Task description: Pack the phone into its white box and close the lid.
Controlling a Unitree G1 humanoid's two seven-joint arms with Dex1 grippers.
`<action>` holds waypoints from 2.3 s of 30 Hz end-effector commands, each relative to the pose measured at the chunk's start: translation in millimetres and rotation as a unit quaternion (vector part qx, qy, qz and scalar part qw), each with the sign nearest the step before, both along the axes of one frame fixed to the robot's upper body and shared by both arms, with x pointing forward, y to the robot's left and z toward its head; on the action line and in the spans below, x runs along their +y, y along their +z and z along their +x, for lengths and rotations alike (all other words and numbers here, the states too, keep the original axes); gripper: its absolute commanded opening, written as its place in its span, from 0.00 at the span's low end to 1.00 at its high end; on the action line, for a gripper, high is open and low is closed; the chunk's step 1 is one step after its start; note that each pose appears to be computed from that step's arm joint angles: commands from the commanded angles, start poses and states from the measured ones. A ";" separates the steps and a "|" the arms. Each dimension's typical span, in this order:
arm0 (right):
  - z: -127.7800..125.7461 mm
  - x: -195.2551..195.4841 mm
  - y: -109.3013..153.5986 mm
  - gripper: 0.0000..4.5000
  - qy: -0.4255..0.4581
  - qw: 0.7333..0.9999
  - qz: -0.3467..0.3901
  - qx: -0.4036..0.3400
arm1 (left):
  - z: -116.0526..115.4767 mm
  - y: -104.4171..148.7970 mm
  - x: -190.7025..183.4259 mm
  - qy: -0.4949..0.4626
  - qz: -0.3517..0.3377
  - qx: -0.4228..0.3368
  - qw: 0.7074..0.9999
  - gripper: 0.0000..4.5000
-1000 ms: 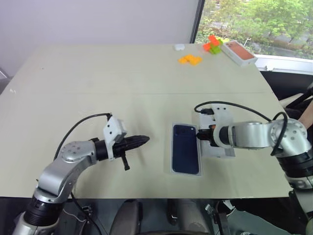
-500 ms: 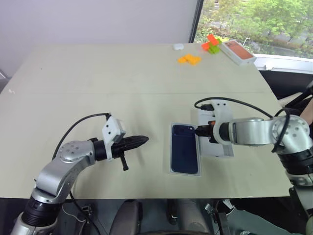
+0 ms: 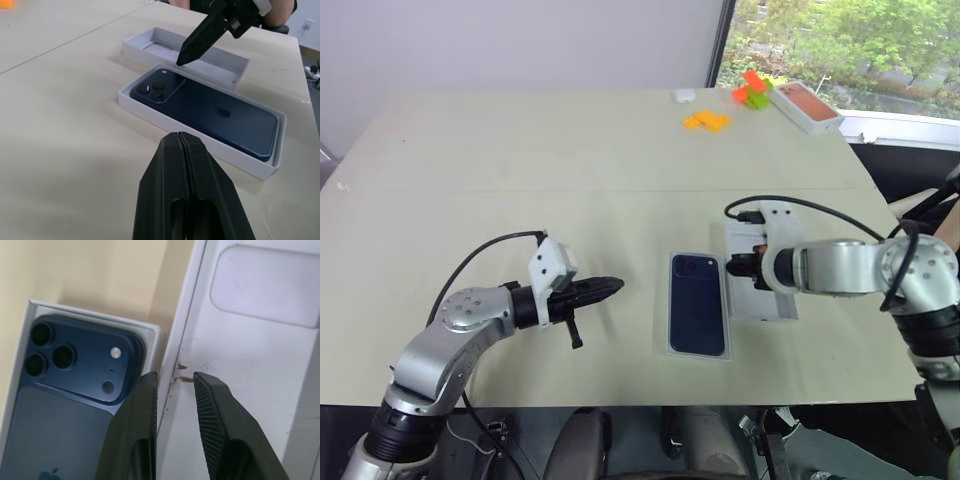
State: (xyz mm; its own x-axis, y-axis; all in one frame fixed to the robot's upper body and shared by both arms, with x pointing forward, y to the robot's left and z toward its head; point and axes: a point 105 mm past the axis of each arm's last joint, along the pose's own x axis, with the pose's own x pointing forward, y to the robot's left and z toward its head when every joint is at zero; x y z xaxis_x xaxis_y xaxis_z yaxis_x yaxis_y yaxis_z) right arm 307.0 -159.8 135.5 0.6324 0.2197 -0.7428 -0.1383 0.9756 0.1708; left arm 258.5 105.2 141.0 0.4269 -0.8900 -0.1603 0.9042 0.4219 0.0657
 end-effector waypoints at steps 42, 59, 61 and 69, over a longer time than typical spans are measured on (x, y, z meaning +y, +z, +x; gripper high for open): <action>-24.7 78.8 116.1 0.01 0.095 0.845 0.483 -0.211 | 39.5 12.1 62.7 0.129 0.001 -0.038 0.991 0.00; -72.6 115.7 35.3 0.01 0.078 0.843 0.530 -0.053 | 36.8 10.3 48.8 0.090 -0.001 -0.031 0.996 0.00; -72.9 115.5 30.1 0.01 0.060 0.843 0.533 -0.043 | 36.5 9.9 44.6 0.084 -0.003 -0.030 0.996 0.00; -74.9 111.9 16.7 0.01 0.047 0.850 0.525 -0.023 | 30.9 8.2 19.9 0.046 -0.017 -0.025 0.998 0.00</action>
State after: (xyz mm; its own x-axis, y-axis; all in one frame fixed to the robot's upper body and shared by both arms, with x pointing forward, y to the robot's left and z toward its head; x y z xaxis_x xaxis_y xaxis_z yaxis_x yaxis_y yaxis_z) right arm 234.8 -47.0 145.9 0.6091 0.7852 -0.1117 -0.2120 0.2969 0.9311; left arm 292.9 134.2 136.7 0.5406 -0.8297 -0.1395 0.8408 0.5384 0.0565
